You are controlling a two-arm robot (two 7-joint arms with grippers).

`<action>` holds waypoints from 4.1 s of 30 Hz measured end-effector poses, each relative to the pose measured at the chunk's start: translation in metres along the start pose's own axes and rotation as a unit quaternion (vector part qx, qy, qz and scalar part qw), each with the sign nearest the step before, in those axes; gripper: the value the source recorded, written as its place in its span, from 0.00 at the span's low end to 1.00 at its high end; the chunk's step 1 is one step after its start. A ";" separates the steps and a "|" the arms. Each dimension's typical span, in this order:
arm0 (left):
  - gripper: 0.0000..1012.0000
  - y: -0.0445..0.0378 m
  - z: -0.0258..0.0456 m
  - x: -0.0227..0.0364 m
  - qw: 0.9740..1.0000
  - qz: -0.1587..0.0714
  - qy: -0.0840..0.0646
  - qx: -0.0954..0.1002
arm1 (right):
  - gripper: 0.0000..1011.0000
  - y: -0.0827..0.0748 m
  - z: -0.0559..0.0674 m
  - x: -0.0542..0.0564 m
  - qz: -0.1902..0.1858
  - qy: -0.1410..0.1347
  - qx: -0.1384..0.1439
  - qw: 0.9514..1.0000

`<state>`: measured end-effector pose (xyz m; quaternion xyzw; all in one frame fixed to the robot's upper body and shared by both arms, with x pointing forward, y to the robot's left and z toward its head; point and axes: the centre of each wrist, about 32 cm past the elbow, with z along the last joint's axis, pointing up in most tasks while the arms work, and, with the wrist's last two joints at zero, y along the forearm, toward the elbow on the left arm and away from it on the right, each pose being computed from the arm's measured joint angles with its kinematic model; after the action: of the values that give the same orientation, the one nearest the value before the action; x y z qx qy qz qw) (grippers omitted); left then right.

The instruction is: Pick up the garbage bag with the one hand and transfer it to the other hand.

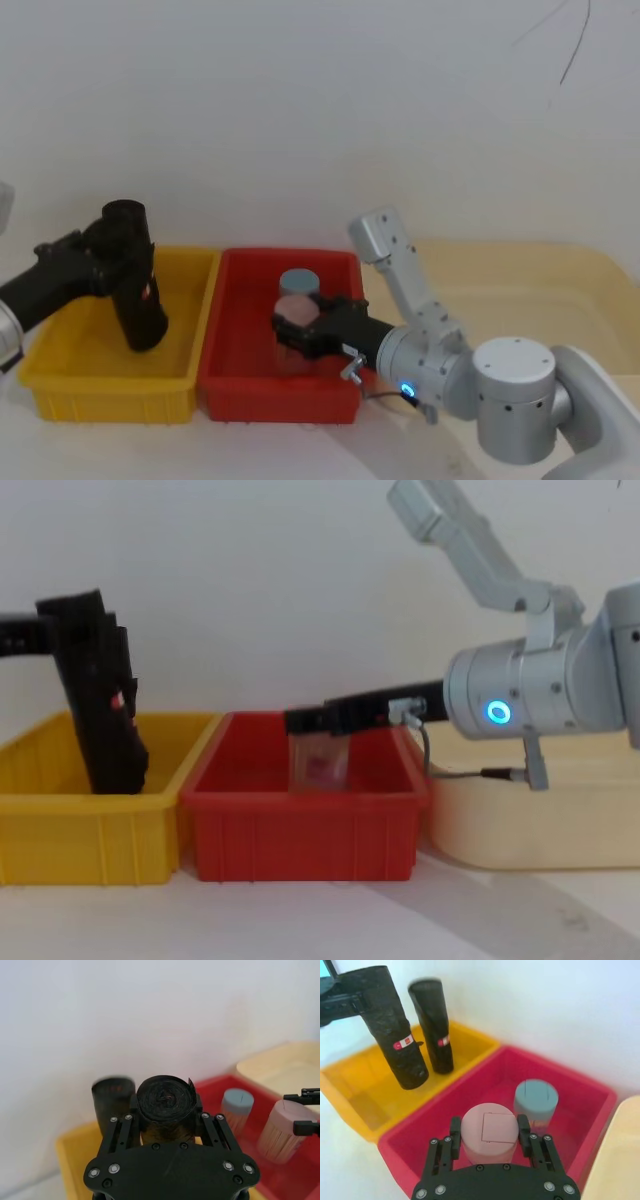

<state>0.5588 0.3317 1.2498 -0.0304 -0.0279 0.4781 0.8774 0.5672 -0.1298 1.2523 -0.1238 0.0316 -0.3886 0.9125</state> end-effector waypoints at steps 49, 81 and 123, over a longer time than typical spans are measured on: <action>0.54 -0.1650 0.0767 -0.0864 0.960 -0.234 -0.012 -0.151 | 0.65 -0.127 0.035 0.052 -0.236 -0.061 0.129 0.961; 0.54 -0.2114 0.0453 -0.0967 0.961 -0.254 -0.022 -0.103 | 0.99 -0.123 0.011 0.074 -0.231 -0.026 0.093 0.968; 0.54 -0.2146 0.0431 -0.0976 0.962 -0.255 -0.024 -0.099 | 0.99 -0.063 0.020 0.049 -0.152 -0.083 0.062 0.983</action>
<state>0.6823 0.1347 1.3080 -0.0975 -0.1028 0.2337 0.9619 0.5605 -0.2026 1.2897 -0.1019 -0.0881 -0.5121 0.8483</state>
